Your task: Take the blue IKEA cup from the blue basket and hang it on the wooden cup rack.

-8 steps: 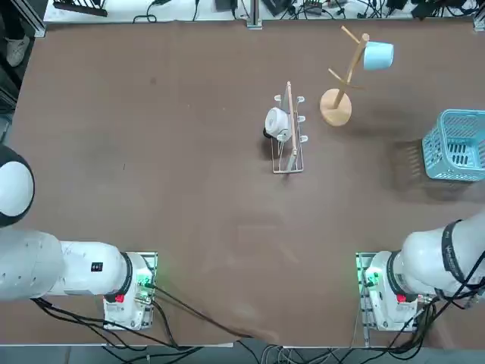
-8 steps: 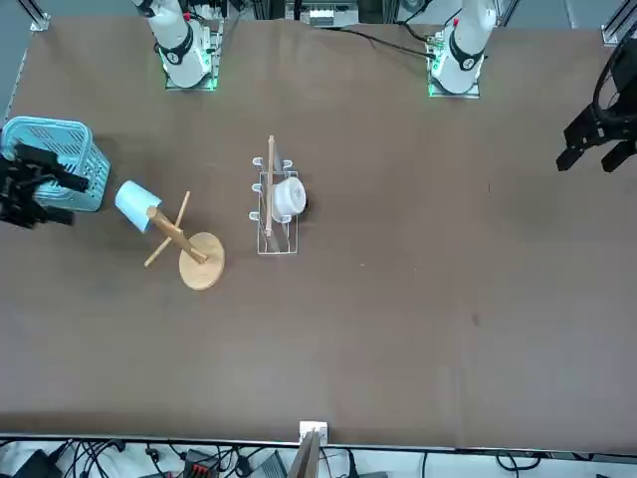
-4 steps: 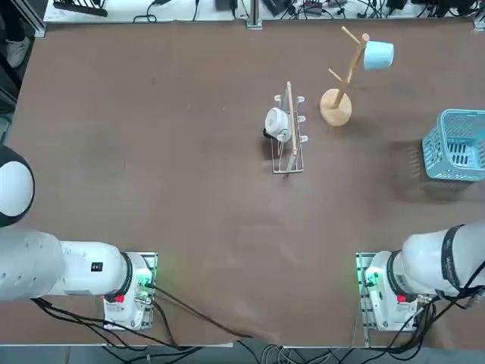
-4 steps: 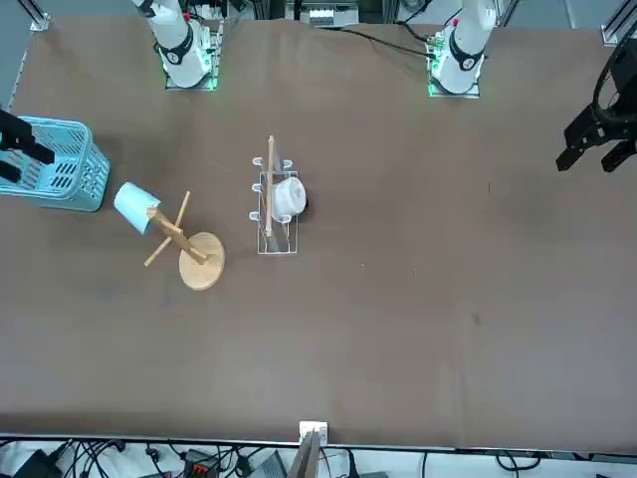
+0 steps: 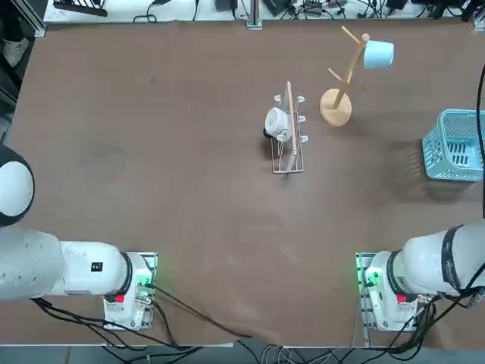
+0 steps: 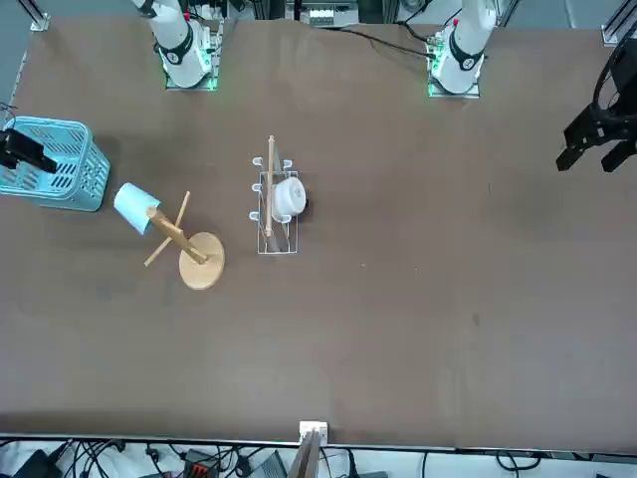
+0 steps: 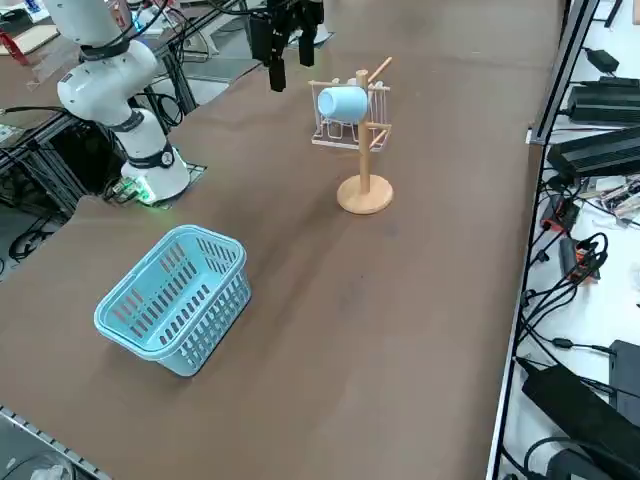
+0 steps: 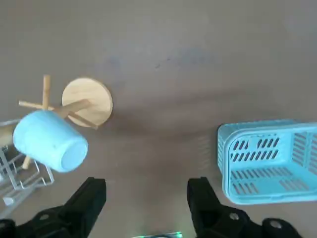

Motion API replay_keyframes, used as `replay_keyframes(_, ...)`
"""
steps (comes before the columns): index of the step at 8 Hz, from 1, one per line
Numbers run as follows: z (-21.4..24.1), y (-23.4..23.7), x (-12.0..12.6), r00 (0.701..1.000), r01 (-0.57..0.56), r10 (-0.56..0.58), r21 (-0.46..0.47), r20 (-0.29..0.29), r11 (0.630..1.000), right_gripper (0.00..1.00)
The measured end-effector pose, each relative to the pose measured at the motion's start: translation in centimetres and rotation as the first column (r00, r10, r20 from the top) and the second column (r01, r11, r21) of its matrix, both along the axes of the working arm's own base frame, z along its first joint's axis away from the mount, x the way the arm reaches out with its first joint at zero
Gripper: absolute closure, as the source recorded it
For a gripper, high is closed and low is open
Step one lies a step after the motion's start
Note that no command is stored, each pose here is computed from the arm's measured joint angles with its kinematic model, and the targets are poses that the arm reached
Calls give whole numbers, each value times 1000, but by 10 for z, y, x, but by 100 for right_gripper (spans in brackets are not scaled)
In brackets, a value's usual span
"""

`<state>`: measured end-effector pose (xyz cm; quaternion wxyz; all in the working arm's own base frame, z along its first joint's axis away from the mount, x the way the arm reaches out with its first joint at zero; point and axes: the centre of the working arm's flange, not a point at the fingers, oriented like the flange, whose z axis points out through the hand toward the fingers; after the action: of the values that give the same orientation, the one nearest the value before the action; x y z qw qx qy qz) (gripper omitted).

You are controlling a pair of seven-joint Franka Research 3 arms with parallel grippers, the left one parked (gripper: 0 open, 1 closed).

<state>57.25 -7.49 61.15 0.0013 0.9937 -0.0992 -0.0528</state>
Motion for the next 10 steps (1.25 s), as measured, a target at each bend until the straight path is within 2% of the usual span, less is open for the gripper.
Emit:
replay_keyframes(2,1,4,0,999,35,-35,-5,2,999,0)
replay_keyframes(10,5,23,-1,1000,1,-1,-4,4,1000,0)
